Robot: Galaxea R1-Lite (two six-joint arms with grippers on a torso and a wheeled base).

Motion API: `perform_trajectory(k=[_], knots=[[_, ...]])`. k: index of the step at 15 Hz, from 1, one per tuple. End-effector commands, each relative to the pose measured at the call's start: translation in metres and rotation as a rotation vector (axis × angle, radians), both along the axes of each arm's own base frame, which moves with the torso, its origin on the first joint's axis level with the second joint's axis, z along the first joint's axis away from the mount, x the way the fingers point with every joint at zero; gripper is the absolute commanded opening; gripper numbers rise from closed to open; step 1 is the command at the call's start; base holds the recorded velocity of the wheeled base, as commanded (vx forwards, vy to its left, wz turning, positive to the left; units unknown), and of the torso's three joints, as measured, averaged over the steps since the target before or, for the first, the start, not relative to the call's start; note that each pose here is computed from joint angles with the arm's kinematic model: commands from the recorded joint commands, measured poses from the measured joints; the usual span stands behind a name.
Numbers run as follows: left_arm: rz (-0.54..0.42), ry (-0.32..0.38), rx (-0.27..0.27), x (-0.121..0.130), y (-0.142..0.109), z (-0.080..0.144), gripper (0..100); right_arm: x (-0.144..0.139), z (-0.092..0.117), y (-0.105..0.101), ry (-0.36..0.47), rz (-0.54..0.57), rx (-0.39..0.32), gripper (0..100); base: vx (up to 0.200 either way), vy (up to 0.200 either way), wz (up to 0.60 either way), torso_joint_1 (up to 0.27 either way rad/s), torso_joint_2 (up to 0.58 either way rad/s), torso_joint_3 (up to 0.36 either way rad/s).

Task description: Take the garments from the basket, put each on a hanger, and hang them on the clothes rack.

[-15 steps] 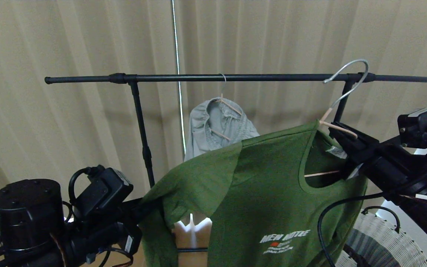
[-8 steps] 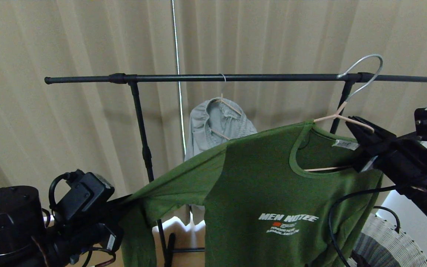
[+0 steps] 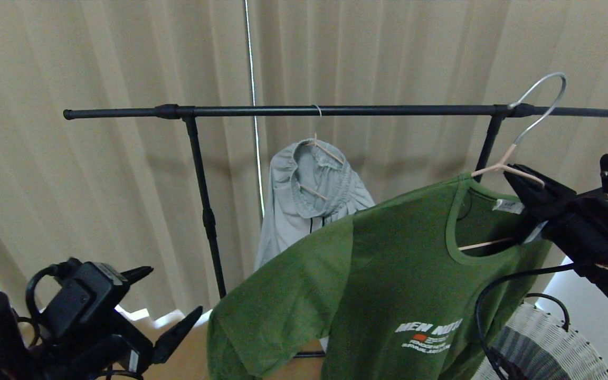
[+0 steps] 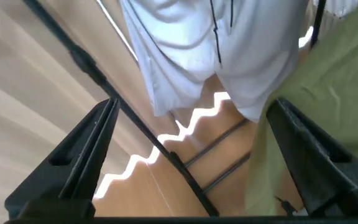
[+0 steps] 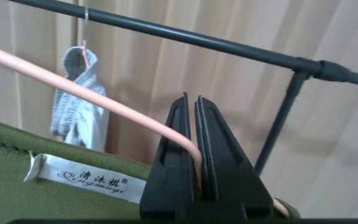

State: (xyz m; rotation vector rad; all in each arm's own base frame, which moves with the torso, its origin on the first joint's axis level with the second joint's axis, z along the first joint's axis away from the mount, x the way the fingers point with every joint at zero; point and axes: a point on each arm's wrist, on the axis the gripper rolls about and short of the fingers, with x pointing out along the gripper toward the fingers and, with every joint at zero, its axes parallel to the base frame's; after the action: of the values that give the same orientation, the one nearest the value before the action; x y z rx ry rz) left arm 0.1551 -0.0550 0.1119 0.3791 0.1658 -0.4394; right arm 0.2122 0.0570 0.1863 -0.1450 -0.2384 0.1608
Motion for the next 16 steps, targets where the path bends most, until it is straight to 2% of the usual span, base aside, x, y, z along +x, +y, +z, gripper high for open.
perform_trajectory(k=[1, 2, 4, 5, 6, 9, 12, 13, 16], knots=[[0.099, -0.089, -0.063, -0.013, 0.020, 0.014, 100, 0.000, -0.004, -0.010, 0.020, -0.048, -0.019, 0, 0.000, 0.000, 0.00, 0.000, 0.00, 0.000], [0.116, -0.090, -0.107, -0.014, 0.021, 0.016, 100, 0.004, -0.005, -0.015, 0.032, -0.077, -0.037, 0, 0.000, 0.000, 0.00, 0.000, 0.00, 0.000], [0.122, -0.112, -0.162, -0.016, 0.022, 0.022, 100, 0.012, -0.002, -0.017, 0.097, -0.110, -0.148, 0, 0.000, 0.000, 0.00, 0.000, 0.00, 0.000], [0.122, -0.112, -0.162, -0.016, 0.022, 0.022, 100, 0.012, -0.002, -0.017, 0.097, -0.110, -0.148, 0, 0.000, 0.000, 0.00, 0.000, 0.00, 0.000], [0.112, -0.126, -0.167, -0.022, 0.022, 0.024, 100, 0.012, 0.006, -0.017, 0.182, -0.117, -0.186, 0, 0.000, 0.000, 0.00, 0.000, 0.00, 0.000], [0.065, -0.185, -0.197, -0.033, 0.023, 0.033, 100, 0.009, 0.029, -0.018, 0.326, -0.126, -0.221, 0, 0.000, 0.000, 0.00, 0.000, 0.00, 0.000], [0.130, -0.187, -0.190, -0.032, 0.031, 0.033, 100, 0.008, 0.038, -0.018, 0.491, -0.147, -0.263, 0, 0.000, 0.000, 0.00, 0.000, 0.00, 0.000], [0.147, -0.186, -0.191, -0.031, 0.033, 0.033, 100, 0.010, 0.042, -0.019, 0.519, -0.181, -0.267, 0, 0.000, 0.000, 0.00, 0.000, 0.00, 0.000], [0.133, -0.170, -0.213, -0.031, 0.032, 0.032, 100, 0.013, 0.052, -0.028, 0.528, -0.310, -0.264, 0, 0.000, 0.000, 0.00, 0.000, 0.00, 0.000]])
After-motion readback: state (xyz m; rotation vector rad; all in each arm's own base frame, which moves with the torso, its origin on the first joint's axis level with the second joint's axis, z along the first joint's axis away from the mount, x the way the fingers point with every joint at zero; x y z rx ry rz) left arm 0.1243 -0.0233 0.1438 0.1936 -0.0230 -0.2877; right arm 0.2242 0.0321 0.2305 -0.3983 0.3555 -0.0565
